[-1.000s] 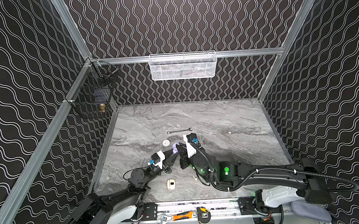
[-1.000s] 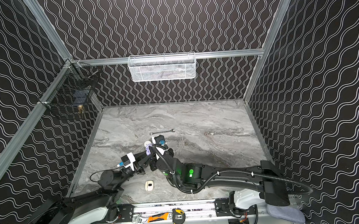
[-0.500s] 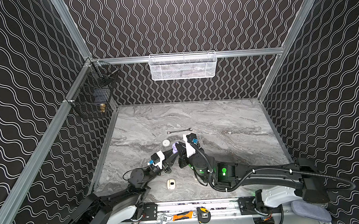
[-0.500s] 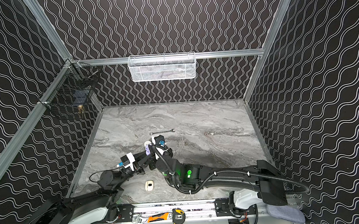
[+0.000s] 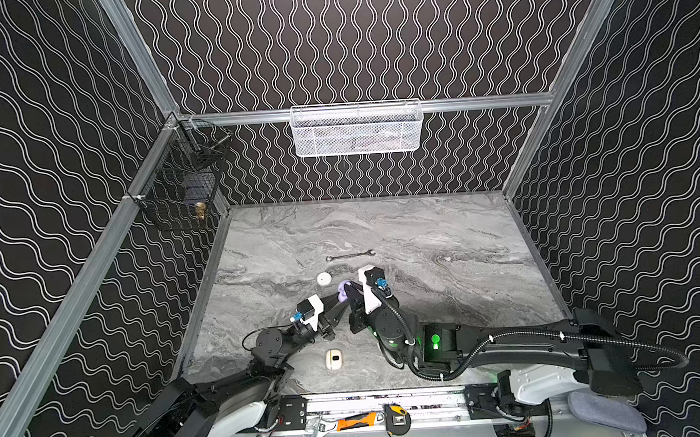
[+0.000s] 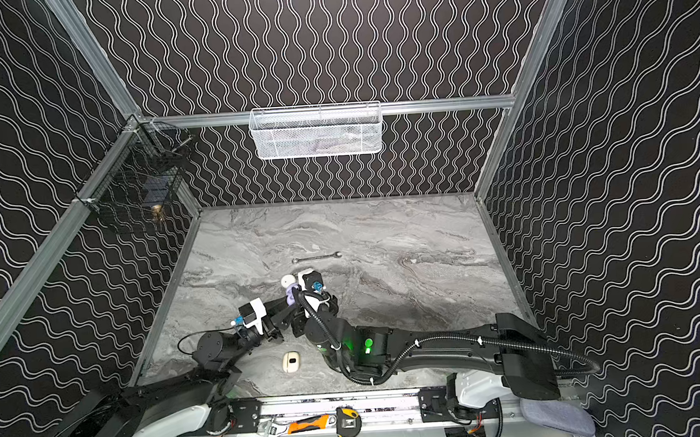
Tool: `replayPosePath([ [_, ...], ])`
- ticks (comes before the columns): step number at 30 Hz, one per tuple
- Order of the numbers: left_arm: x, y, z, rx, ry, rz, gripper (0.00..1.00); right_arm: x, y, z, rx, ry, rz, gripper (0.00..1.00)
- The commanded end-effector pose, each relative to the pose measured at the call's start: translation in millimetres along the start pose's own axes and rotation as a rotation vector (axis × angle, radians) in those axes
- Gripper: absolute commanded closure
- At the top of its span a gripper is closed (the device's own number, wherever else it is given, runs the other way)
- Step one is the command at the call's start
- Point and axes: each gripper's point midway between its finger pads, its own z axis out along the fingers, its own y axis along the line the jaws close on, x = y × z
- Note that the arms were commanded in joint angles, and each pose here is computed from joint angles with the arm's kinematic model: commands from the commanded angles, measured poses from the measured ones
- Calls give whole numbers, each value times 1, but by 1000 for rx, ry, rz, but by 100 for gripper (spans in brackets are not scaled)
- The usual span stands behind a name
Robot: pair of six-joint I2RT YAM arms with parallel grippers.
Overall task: Insert the wireless bluetooth earbuds into the charging case
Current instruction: 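Lower the purple earbud into the empty slot of the case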
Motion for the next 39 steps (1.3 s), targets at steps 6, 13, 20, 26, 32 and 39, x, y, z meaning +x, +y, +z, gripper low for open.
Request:
replayPosePath([
  [6,-17,4,-1,-22,-73,21,100,11,6,-1,-30,-1,31,98],
  [13,-19,3,-1,-21,-78,23,100,7,-2,-1,8,-39,40,98],
  [20,-20,4,-2,-28,-77,25,100,16,-5,2,40,-16,0,98],
  [26,-20,4,-3,-28,-78,23,100,26,-11,-1,79,-10,-43,98],
  [32,-20,4,-3,-27,-84,23,100,27,-16,-3,104,-19,-40,99],
  [39,-21,4,-3,-26,-84,27,100,13,-14,-5,95,-67,-30,99],
])
